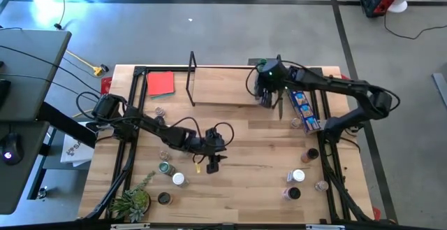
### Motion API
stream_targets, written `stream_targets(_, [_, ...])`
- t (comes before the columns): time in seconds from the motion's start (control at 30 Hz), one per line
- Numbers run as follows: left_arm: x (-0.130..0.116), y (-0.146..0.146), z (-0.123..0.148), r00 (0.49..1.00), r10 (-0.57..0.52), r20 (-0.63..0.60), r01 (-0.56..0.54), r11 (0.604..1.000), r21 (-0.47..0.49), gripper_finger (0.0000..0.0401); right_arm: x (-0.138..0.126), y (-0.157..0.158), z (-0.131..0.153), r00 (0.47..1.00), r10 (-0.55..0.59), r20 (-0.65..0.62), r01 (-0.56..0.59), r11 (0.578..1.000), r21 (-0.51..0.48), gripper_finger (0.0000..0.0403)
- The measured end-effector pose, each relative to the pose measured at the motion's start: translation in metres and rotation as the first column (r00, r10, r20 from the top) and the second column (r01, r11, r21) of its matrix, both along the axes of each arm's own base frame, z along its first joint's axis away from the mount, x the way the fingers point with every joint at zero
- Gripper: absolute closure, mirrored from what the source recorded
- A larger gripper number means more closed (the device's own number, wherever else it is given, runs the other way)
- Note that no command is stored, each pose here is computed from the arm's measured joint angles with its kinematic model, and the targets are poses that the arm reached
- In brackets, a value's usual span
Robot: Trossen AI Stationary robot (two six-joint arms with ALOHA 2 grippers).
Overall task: Shelf spices
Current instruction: Put the top green seasoning bottle on the shelf aligned with the other green seasoning bottle
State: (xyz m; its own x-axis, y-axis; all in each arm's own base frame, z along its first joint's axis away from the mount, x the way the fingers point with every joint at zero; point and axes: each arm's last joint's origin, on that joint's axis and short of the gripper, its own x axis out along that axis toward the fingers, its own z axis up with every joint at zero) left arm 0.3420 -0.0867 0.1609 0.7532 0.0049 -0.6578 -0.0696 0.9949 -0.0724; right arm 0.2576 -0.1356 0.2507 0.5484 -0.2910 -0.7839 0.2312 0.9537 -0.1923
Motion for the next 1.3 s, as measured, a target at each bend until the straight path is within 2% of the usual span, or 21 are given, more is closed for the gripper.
stream_targets(0.23, [0.000,0.001,0.000,1.000,0.013,0.002,-0.013,1.000,0.012,0.0245,0.002,-0.014,-0.008,0.999,-0.042,0.010,0.041,0.999,0.034,0.0210])
stream_targets(0.4, [0.000,0.001,0.000,1.000,0.013,0.003,-0.013,1.000,0.011,0.0245,0.001,-0.016,-0.008,0.997,-0.073,-0.005,0.073,0.997,0.003,0.0164])
stream_targets(0.5, [0.000,0.001,0.000,1.000,0.013,0.003,-0.013,1.000,0.011,0.0245,-0.001,-0.017,-0.009,0.995,-0.098,-0.025,0.097,0.995,-0.028,0.0154])
stream_targets(0.93, [0.000,0.001,0.000,1.000,0.019,0.004,-0.019,1.000,0.004,0.0245,-0.003,-0.017,0.001,0.991,-0.136,0.010,0.136,0.987,-0.089,0.0148])
stream_targets(1.17, [0.000,0.001,0.000,1.000,0.019,0.004,-0.019,1.000,0.004,0.0245,-0.008,-0.006,0.019,0.983,-0.174,0.065,0.182,0.970,-0.159,0.0147])
stream_targets(1.3, [0.000,0.001,0.000,1.000,0.019,0.004,-0.019,1.000,0.004,0.0245,-0.009,0.008,0.028,0.988,-0.119,0.102,0.132,0.982,-0.133,0.0149])
